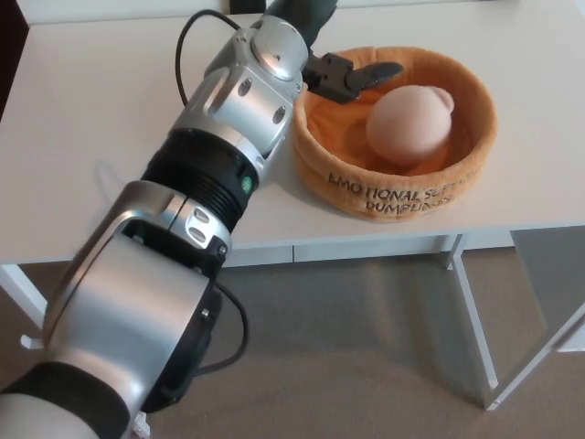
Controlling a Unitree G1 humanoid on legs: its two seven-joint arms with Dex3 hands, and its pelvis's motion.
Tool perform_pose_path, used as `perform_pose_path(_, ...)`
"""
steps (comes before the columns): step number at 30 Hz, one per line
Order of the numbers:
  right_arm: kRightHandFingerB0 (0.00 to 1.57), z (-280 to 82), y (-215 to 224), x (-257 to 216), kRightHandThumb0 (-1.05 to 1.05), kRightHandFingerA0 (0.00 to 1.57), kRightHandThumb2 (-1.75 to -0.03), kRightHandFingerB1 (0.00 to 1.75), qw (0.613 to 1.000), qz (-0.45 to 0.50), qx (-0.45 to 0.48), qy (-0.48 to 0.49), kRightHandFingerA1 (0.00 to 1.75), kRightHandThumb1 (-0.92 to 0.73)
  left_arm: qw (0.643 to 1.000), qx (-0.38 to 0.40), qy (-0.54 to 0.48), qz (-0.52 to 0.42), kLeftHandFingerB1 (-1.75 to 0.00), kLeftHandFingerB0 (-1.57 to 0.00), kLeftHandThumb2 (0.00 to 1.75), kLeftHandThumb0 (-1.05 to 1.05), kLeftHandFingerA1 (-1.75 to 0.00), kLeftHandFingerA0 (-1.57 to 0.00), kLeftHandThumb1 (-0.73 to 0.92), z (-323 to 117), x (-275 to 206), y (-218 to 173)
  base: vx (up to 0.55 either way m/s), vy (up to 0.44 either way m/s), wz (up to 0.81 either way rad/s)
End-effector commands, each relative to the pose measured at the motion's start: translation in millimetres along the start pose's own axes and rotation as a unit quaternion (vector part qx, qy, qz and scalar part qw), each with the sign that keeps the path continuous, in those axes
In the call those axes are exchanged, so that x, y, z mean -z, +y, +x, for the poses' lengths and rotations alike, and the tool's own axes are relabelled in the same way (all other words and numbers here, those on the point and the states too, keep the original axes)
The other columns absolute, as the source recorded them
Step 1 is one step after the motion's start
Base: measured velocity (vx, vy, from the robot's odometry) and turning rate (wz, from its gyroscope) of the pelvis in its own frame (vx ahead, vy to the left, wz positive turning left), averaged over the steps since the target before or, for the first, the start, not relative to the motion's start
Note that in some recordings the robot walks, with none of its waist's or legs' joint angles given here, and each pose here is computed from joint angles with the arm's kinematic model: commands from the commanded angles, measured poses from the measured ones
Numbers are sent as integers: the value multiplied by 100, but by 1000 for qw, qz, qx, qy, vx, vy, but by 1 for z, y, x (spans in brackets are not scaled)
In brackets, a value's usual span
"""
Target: The robot walks towards a table in front, picks a dumpling toy with left hand and puts it in an orange round plate
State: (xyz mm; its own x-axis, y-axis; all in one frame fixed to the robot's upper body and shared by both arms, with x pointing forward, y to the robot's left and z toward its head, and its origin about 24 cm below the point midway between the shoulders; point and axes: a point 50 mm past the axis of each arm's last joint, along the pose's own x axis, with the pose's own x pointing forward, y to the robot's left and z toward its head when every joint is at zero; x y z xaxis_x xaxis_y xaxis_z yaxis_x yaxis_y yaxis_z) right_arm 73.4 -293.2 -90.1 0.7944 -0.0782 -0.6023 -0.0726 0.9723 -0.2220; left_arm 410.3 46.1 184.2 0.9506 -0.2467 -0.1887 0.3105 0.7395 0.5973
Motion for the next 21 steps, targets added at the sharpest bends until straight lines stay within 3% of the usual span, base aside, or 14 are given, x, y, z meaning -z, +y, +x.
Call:
perform_pose_path(1, 32, -3, -5, 4, -46, 59, -56, 35, 1000, 4, 6, 9, 48, -54, 1000, 7, 1, -7, -9, 0, 80, -72, -6, 0, 43, -3, 4, 8, 0, 0, 0)
perform_pose_path(6, 32, -2, -5, 2, -47, 60, -56, 36, 1000, -2, 8, 7, 48, -54, 997, -22, -59, 45, 0, 0, 84, -83, -2, 0, 49, -12, -11, 28, 0, 0, 0)
perform_pose_path(7, 32, -1, -6, 3, -48, 59, -56, 36, 1000, -6, 6, 8, 48, -54, 994, -29, -95, 45, -7, 0, 82, -75, -13, 0, 43, -21, -20, 37, 0, 0, 0)
perform_pose_path(8, 32, -1, -6, 3, -48, 59, -56, 36, 1000, -7, 6, 8, 48, -54, 993, -30, -104, 45, -7, 0, 82, -75, -13, 0, 43, -24, -23, 39, 0, 0, 0)
perform_pose_path(9, 31, -1, -6, 3, -47, 58, -56, 35, 1000, -2, 3, 10, 49, -54, 988, -42, -138, 56, -8, 0, 59, -80, -22, 0, 50, -39, -33, 50, 0, 0, 0)
perform_pose_path(11, 31, -2, -7, 4, -49, 59, -56, 36, 1000, 0, 3, 10, 50, -54, 984, -48, -159, 69, -5, 0, 60, -83, -23, 0, 53, -49, -38, 56, 0, 0, 0)
perform_pose_path(12, 30, -4, -8, 5, -49, 58, -56, 36, 1000, -2, 4, 12, 49, -53, 976, -53, -196, 74, -14, 0, 82, -69, -21, 0, 41, -67, -38, 62, 0, 0, 0)
perform_pose_path(13, 30, -5, -8, 6, -49, 58, -56, 36, 1000, -2, 4, 13, 49, -53, 972, -55, -218, 75, -14, 0, 82, -69, -21, 0, 41, -78, -38, 65, 0, 0, 0)
perform_pose_path(14, 32, -5, -9, 6, -51, 62, -55, 36, 1000, -5, 5, 16, 50, -52, 963, -66, -249, 80, -19, 0, 57, -70, -28, -15, 52, -94, -34, 69, 0, 0, 0)
perform_pose_path(16, 32, -5, -10, 7, -51, 62, -55, 36, 1000, -9, 8, 20, 50, -52, 952, -80, -280, 92, -19, 0, 57, -70, -28, -15, 52, -115, -31, 72, 0, 0, 0)
perform_pose_path(17, 32, -6, -10, 8, -46, 58, -56, 35, 1000, -6, 10, 23, 47, -53, 946, -86, -301, 82, -25, -5, 68, -57, -39, -11, 40, -134, -25, 74, 0, 0, 0)
perform_pose_path(18, 32, -6, -10, 9, -47, 55, -56, 36, 1000, -5, 11, 23, 46, -53, 942, -91, -313, 77, -49, 0, 87, -28, -47, 0, 33, -146, -21, 74, 0, 0, 0)
perform_pose_path(20, 32, -6, -9, 10, -47, 55, -56, 36, 1000, -3, 11, 24, 46, -53, 939, -95, -322, 74, -49, 0, 87, -28, -47, 0, 33, -156, -18, 74, 0, 0, 0)
perform_pose_path(21, 33, -6, -8, 12, -51, 60, -56, 35, 999, -4, 11, 32, 46, -52, 932, -91, -347, 41, -36, -15, 63, -45, -40, -22, 41, -181, -7, 76, 0, 0, 0)
